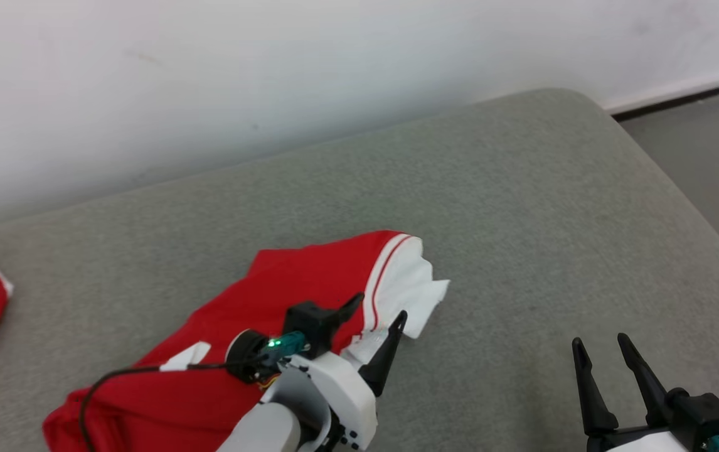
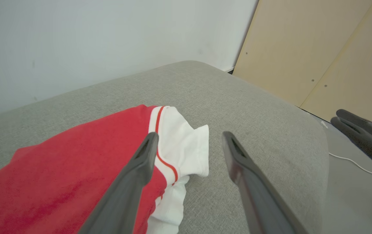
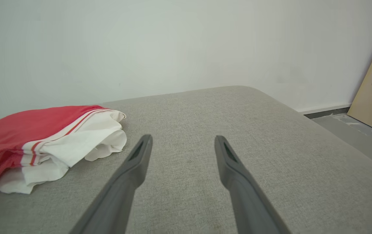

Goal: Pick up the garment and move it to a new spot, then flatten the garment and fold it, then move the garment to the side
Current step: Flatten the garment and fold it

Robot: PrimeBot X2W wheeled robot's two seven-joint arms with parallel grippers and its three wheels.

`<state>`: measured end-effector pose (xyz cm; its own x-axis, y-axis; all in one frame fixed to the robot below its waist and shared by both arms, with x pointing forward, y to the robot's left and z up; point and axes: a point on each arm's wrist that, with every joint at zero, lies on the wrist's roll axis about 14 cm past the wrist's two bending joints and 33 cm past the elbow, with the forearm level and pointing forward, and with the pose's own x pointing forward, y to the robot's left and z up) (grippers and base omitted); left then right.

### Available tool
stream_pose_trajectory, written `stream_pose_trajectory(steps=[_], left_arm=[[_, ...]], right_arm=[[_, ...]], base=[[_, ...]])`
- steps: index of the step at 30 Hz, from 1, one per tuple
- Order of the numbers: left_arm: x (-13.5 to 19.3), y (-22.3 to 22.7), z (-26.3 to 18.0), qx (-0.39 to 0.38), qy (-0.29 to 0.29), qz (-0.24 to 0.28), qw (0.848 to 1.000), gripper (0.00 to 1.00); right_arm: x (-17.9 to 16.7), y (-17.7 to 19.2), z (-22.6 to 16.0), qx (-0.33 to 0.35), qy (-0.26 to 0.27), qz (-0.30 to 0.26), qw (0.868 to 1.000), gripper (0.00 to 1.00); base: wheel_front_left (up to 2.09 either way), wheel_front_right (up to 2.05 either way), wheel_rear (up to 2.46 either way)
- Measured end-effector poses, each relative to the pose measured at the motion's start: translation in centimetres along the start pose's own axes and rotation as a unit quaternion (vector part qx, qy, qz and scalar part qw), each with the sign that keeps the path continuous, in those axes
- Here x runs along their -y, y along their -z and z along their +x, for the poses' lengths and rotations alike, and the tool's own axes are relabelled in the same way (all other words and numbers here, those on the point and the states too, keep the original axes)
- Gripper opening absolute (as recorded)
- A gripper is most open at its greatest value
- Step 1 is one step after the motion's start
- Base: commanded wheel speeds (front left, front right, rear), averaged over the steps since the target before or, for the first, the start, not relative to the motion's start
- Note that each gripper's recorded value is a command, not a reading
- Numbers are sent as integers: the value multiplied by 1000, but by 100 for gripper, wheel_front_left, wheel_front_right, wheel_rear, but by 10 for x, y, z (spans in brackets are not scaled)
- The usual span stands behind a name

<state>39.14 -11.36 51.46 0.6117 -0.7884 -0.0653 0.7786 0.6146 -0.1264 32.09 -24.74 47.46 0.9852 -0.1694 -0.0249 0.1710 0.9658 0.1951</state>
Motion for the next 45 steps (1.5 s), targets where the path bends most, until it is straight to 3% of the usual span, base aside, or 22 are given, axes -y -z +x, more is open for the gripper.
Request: stream_pose_trajectory(steps=[6,13,30,32,33,38,45], left_arm=[[25,32,27,-50,62,43,996,100],[37,52,49,-76,96,69,990,100],[4,87,94,-155,76,130,976,100],[-1,93,94,-166,73,131,975,28],[-3,95,94,-169,71,131,974,0],[-5,91,96,-157,70,112,979,0],[11,46,97,-83,82,53,992,0]], right_arm=[[23,2,-11,-6,43,-3,999,100],[41,1,-18,-9,74,-8,997,100],[54,8,-15,-29,102,-17,994,100],[54,10,-14,-30,104,-13,994,100],[54,10,-14,-31,103,-13,994,100],[52,11,-14,-31,101,-9,994,100],[46,11,-11,-29,89,-7,996,100]], base=[[0,0,0],[0,0,0],[0,0,0],[0,0,0],[0,0,0],[0,0,0],[0,0,0]])
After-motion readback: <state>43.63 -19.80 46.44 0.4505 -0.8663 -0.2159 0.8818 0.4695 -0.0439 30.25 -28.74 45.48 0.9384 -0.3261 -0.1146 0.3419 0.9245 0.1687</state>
